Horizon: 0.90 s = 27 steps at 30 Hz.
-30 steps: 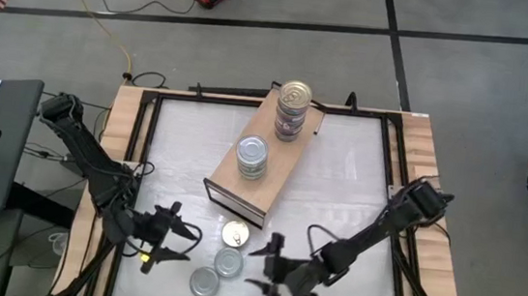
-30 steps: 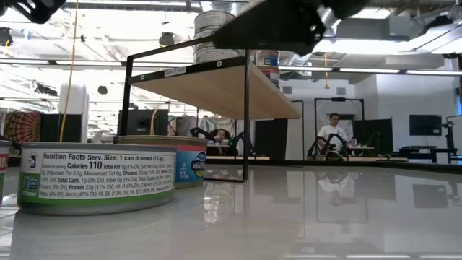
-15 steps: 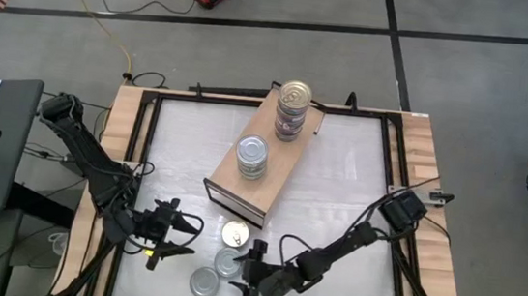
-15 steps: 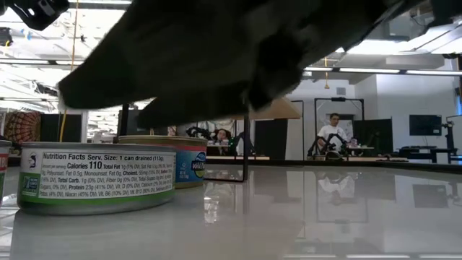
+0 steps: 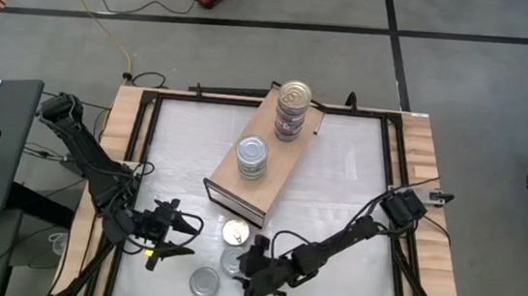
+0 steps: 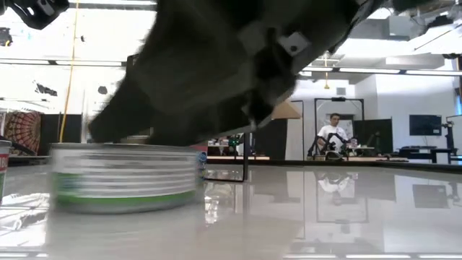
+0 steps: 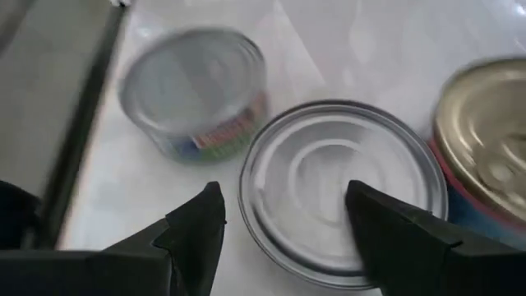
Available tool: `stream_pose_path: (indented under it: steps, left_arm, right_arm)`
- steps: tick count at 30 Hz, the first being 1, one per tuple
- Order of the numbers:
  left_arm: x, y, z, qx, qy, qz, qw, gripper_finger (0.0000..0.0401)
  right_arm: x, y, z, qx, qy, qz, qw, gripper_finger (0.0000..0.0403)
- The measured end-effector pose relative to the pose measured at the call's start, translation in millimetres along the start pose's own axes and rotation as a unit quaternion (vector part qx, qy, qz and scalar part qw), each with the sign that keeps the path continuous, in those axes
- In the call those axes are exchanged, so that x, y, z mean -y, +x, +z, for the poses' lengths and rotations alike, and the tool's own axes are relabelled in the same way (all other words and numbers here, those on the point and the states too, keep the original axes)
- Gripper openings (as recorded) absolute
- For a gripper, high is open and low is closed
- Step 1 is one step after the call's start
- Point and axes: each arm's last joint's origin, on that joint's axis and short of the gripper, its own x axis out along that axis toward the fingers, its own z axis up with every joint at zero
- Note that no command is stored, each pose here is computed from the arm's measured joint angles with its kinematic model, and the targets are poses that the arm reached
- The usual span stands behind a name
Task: Stack canned seafood by type on shelf
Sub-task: Stack the green tuna can on top of the stacked green tuna can on the shelf
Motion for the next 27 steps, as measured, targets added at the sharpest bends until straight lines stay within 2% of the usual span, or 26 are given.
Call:
stream_pose_path:
  steps: [6,12,15,20,25,27]
  left_arm:
    - [0.0,0.0,-0.1,0.000,0.004,0.000,1.000,0.0240]
    - [0.0,0.0,-0.1,-0.001,0.005,0.000,1.000,0.0240]
    - [0.0,0.0,-0.1,-0.001,0.005,0.000,1.000,0.0240]
    - [-0.1,0.0,-0.1,0.000,0.004,0.000,1.000,0.0240]
    - [-0.1,0.0,0.1,0.002,0.003,0.002,1.000,0.0240]
    - [0.1,0.0,0.6,0.005,0.001,0.003,1.000,0.0240]
  right_arm:
    - [1.2,-33.7,-6.9,-0.085,-0.020,-0.055,0.995,0.0289]
    - [3.8,-64.4,-18.6,-0.158,-0.031,-0.113,0.980,0.0289]
    - [7.3,-74.7,-26.5,-0.196,-0.039,-0.146,0.969,0.0289]
    - [15.5,-89.9,-43.1,-0.265,-0.072,-0.207,0.939,0.0289]
    - [22.4,-108.2,-41.1,-0.288,-0.072,-0.202,0.933,0.0289]
    - [24.9,-122.6,-30.5,-0.276,-0.059,-0.187,0.941,0.0289]
